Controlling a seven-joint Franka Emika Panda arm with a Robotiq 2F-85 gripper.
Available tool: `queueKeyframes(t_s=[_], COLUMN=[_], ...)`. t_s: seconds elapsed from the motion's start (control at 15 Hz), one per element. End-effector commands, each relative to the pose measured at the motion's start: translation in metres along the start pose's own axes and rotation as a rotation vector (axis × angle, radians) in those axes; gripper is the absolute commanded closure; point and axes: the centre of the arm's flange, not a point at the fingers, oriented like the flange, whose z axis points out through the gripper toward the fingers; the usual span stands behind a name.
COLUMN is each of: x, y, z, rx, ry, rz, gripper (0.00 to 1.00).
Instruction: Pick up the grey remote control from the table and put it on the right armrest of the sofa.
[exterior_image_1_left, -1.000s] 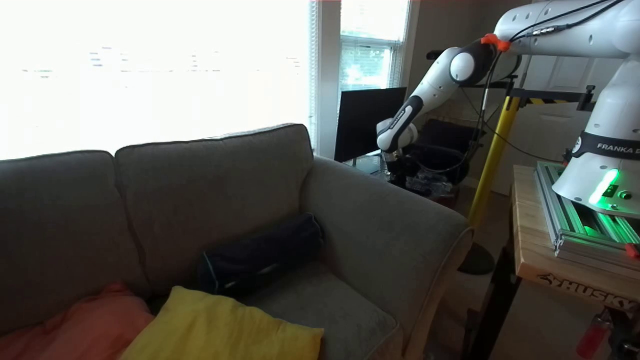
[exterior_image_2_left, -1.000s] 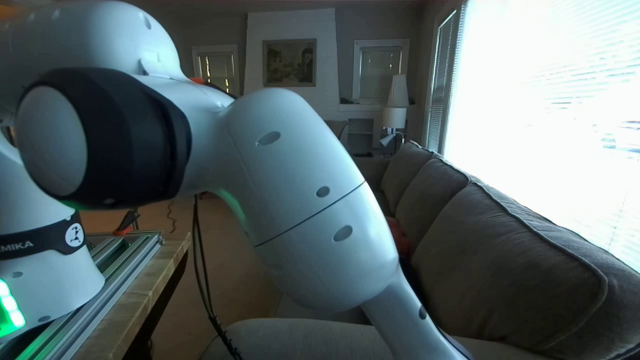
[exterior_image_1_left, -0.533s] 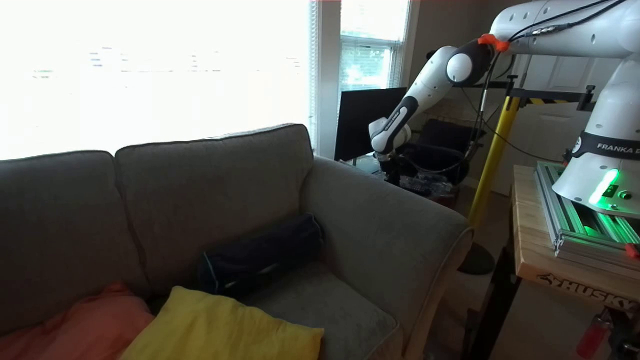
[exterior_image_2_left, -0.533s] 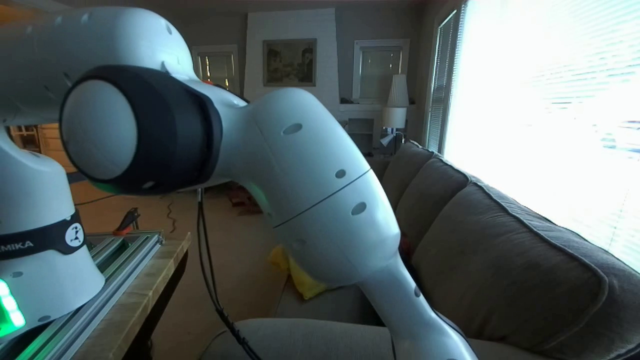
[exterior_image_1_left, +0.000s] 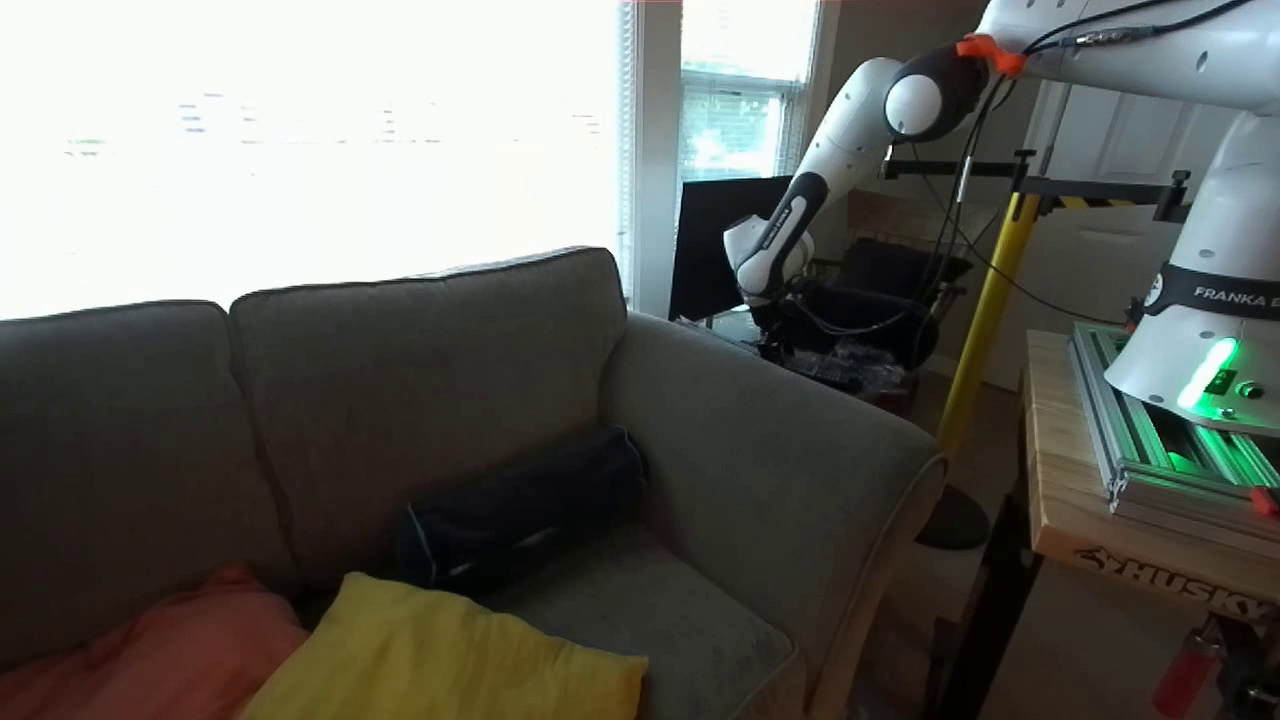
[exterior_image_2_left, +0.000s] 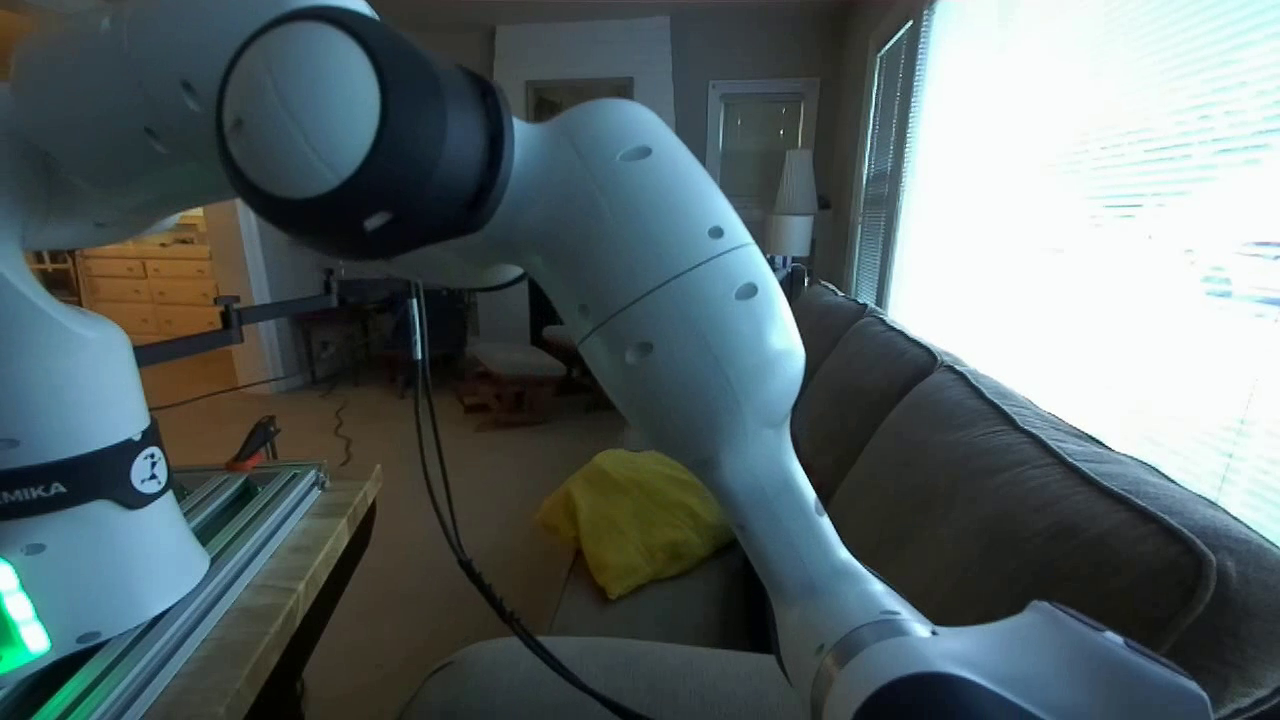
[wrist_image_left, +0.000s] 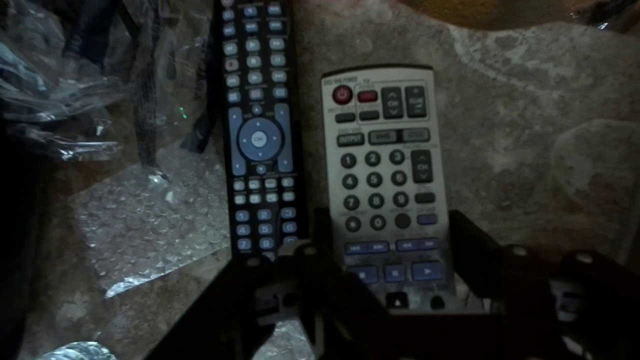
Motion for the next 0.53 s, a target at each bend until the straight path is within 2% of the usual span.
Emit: queueKeyframes(t_s=[0.0,0.27,0.47], x=[-0.057,-0.084,-0.097], y=[-0.009,-0.002,-0.003], z=[-0.043,-0.088,-0.119], rx=[-0.067,-0.127,-0.140], ry=[-0.008,-0.001,0.001], rz=[0.082,0.195,0.251], gripper=[0.66,0.66,0.66])
